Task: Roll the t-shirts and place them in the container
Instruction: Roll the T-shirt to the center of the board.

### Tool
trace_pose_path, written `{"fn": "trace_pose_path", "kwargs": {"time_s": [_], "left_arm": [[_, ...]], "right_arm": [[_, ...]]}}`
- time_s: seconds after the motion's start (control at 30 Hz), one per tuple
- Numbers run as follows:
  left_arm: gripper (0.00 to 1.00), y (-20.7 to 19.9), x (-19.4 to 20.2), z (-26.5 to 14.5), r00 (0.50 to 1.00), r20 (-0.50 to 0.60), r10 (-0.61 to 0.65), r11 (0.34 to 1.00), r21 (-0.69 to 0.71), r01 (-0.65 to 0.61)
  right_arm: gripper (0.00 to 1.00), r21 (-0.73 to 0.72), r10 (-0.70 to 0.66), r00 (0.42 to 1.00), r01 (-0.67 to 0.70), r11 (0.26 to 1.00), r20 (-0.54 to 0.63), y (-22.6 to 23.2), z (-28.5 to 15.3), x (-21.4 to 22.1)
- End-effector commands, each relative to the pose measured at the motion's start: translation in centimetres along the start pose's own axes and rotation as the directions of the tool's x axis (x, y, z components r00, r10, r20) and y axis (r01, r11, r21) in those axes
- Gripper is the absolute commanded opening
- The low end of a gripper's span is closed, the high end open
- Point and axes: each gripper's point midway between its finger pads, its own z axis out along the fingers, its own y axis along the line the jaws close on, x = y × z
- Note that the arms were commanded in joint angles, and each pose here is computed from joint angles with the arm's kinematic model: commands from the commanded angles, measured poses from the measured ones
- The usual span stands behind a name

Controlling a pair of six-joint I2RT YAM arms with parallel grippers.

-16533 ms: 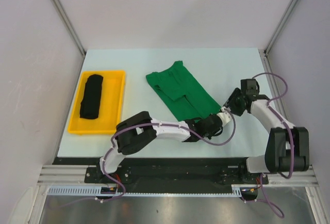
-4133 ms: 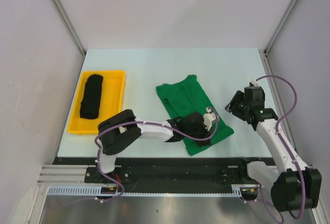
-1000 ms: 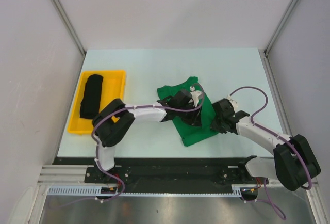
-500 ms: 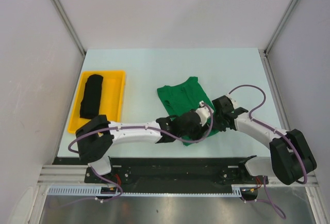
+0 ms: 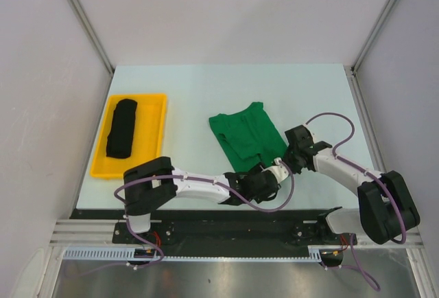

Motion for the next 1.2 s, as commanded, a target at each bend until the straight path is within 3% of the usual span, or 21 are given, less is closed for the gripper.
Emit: {"fn": "trace_pose_path", "kwargs": {"time_s": [0.0,0.13,0.27,0.47,0.6,0.8,1.03,1.17], "left_arm": [[0.63,-0.5,-1.3,0.0,0.999,0.033,0.025,1.000,-0.003,-0.025],[0.52,-1.0,-0.4,0.6,0.999,0.007,0.034,0.999,0.015,-0.034],[0.21,-1.7,0.6,1.2,1.000,-0.027,-0.004,0.998,0.068,0.006],[0.06,-2.1,0.2,0.6,0.986,-0.030,-0.165,0.958,0.234,0.167],[0.04,-3.6,-0.2,-0.7,0.941,-0.099,-0.325,0.828,0.452,0.333],[0.05,-4.1,1.1,-1.7,0.861,-0.263,-0.434,0.640,0.583,0.501],[0.07,-3.5,2.2,-1.5,0.767,-0.421,-0.483,0.485,0.601,0.636],[0.07,-3.1,2.8,-1.3,0.721,-0.481,-0.499,0.428,0.586,0.688]], "right_arm": [[0.23,-0.040,0.006,0.999,-0.004,0.999,0.036,1.3,-0.2,-1.7],[0.24,-0.048,0.007,0.999,-0.006,0.999,0.036,1.3,-0.4,-1.9],[0.27,-0.066,0.006,0.999,-0.004,0.998,0.036,1.5,-0.6,-2.2],[0.40,-0.100,0.004,0.996,0.005,0.995,0.085,1.7,-2.5,-3.5],[0.41,-0.087,0.020,0.989,-0.007,0.996,0.145,0.7,-4.5,-4.4],[0.37,-0.074,0.024,0.978,-0.009,0.997,0.206,-0.7,-7.2,-4.2],[0.33,-0.107,-0.018,0.980,0.040,0.993,0.196,0.0,-7.3,-1.7],[0.26,-0.086,-0.067,0.980,0.085,0.993,0.189,0.4,-6.5,-0.2]]}}
